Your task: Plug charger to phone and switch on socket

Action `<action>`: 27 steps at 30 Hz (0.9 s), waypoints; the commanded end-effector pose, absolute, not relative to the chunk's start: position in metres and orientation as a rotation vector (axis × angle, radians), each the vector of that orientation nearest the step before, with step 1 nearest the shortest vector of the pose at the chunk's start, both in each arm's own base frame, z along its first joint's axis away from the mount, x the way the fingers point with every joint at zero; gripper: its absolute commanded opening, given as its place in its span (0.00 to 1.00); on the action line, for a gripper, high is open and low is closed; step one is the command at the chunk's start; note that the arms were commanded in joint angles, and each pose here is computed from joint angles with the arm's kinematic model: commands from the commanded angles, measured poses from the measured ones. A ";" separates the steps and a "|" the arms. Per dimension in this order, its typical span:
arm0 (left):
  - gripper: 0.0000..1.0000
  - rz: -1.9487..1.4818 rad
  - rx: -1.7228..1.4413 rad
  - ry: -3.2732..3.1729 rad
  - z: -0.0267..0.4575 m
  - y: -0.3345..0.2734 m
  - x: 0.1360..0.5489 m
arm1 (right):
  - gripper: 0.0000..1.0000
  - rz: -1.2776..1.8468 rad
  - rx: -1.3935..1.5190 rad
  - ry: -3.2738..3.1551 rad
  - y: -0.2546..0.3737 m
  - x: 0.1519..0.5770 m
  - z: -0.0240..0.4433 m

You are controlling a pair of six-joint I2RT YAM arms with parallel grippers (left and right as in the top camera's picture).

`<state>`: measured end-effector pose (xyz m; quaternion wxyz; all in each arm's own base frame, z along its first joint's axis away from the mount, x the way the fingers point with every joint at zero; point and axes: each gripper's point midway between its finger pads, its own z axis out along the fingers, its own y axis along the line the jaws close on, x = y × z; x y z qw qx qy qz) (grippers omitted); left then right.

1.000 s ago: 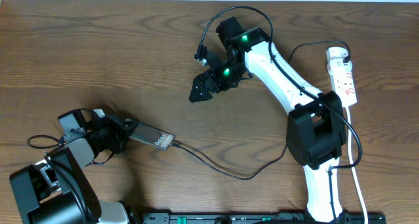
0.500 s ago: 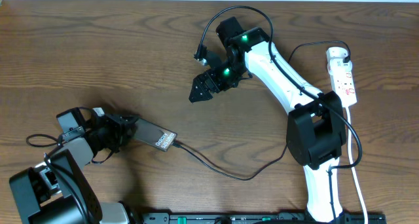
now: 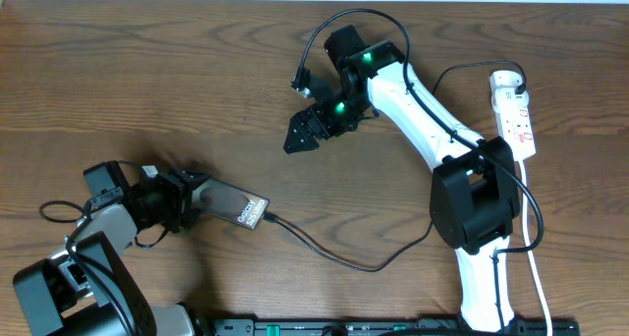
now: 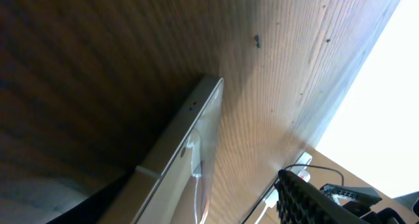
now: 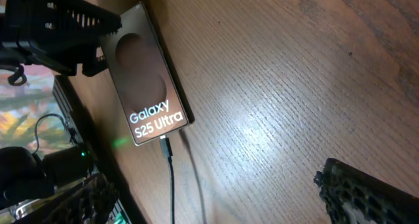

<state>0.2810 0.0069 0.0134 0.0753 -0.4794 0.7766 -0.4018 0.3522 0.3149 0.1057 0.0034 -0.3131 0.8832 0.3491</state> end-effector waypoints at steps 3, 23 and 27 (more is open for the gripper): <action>0.69 -0.632 -1.790 2.568 -0.056 0.030 0.202 | 0.99 1.103 -0.982 2.743 0.317 0.355 0.114; 0.71 -0.275 -1.841 2.630 -0.035 0.071 0.201 | 0.99 1.103 -0.990 2.741 0.319 0.353 0.114; 0.72 -0.346 -1.778 2.566 -0.016 0.076 0.225 | 0.99 1.102 -0.990 2.739 0.319 0.354 0.114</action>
